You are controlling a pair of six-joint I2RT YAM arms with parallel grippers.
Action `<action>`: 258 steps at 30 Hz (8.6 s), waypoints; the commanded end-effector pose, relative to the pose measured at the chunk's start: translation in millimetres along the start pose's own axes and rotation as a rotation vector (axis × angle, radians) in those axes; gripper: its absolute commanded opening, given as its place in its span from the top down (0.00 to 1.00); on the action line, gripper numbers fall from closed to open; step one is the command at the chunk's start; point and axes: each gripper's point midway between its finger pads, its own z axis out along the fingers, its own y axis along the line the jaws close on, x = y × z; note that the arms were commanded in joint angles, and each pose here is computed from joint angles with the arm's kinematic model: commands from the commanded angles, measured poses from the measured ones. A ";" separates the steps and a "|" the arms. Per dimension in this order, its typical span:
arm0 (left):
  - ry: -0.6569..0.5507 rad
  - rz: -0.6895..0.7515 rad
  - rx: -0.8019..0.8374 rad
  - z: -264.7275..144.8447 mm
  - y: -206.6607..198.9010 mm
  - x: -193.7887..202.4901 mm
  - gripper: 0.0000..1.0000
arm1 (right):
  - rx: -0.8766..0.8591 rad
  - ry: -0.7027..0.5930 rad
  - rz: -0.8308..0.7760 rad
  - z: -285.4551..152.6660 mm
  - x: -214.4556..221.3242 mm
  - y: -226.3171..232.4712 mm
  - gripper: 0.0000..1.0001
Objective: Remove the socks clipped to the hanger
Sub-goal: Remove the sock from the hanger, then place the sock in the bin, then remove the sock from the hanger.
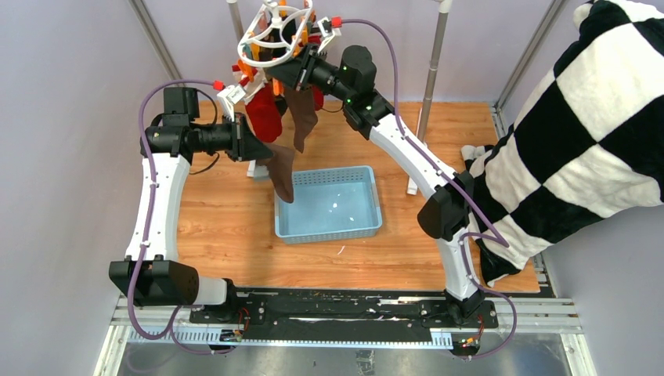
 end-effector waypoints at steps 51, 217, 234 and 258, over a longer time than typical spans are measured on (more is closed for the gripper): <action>-0.021 0.083 -0.027 -13.4 -22.5 9.5 0.03 | -0.241 0.415 -0.196 -154.4 160.2 69.3 1.00; 0.101 0.096 -0.009 0.3 -16.5 40.1 1.00 | 0.099 0.126 -0.227 -34.7 18.7 17.8 0.20; 0.093 0.103 -0.008 -0.4 -22.5 34.8 1.00 | 0.028 -0.021 -0.145 -1.4 -17.1 -0.8 0.22; 0.094 0.114 -0.025 -0.3 -22.0 30.8 1.00 | -0.115 -0.107 -0.082 14.4 -29.4 3.1 0.37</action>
